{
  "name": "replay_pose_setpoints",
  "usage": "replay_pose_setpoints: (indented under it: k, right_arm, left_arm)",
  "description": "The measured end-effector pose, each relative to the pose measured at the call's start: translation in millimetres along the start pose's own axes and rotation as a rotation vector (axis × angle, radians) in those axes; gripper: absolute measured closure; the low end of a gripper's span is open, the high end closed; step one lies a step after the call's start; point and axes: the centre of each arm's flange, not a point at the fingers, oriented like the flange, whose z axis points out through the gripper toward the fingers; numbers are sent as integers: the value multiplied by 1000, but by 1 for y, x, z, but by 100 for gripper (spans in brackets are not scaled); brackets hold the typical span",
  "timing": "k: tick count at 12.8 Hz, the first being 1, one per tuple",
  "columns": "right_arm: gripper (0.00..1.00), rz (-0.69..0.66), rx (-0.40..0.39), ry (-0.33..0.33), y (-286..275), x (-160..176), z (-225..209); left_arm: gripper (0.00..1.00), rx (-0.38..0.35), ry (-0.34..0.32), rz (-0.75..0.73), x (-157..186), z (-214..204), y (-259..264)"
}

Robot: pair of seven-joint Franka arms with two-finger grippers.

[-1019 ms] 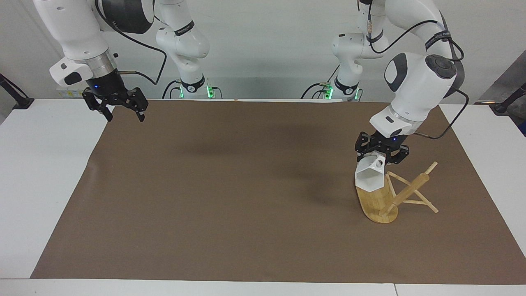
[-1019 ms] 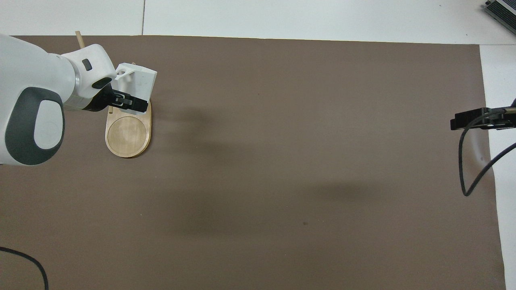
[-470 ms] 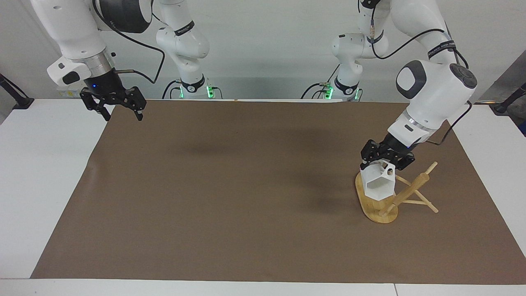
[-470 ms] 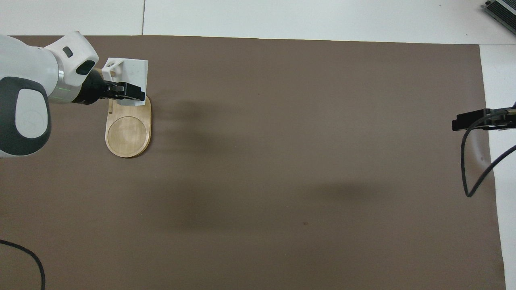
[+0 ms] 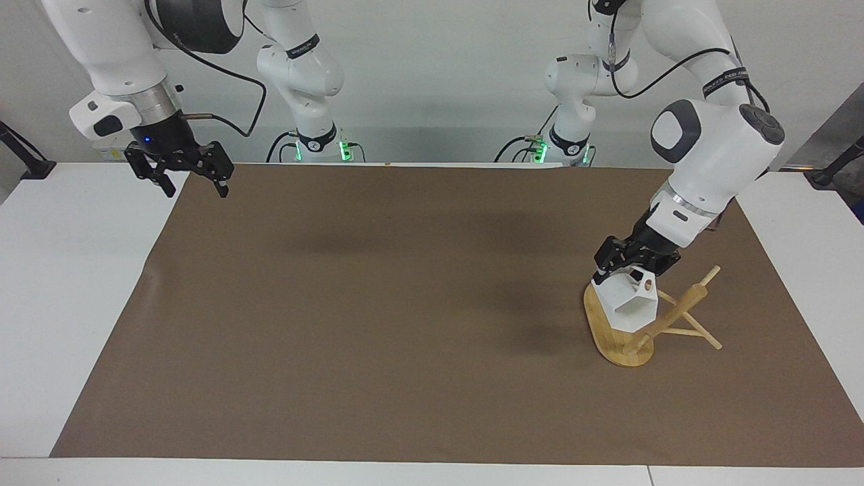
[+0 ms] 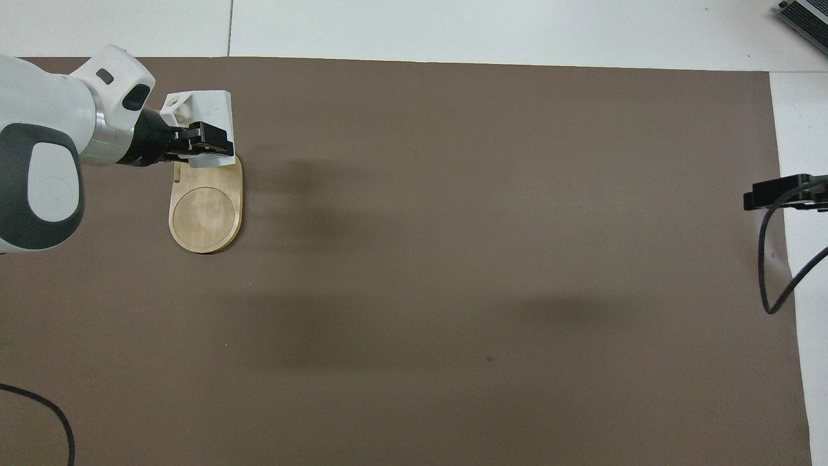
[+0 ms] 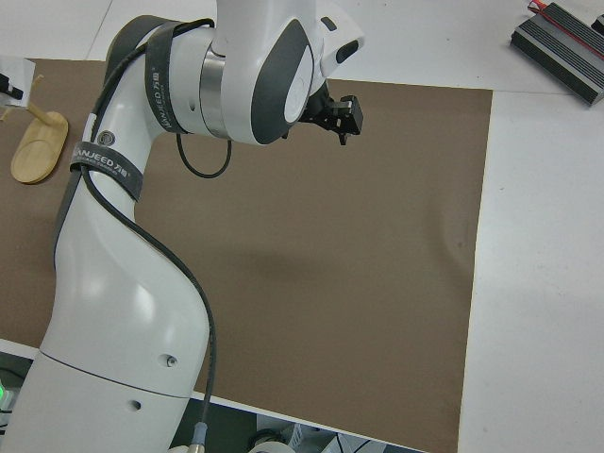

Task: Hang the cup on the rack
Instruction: 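Hook the cup handle onto a mug tree peg with the left gripper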

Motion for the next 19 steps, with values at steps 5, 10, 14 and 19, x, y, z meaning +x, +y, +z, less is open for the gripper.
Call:
replay_pose_setpoints:
  k: [5, 10, 14, 19]
  right_arm:
    - [0, -24, 2, 0, -13, 1, 0]
    - [0, -24, 2, 0, -13, 1, 0]
    - [0, -24, 2, 0, -13, 1, 0]
    - [0, -24, 2, 0, -13, 1, 0]
  left_arm:
    - [27, 2, -17, -15, -2, 3, -2]
    - [27, 9, -38, -48, -1, 1, -21]
    - [28, 9, -40, -50, -1, 1, -23]
    - [4, 11, -29, -45, -2, -6, -21]
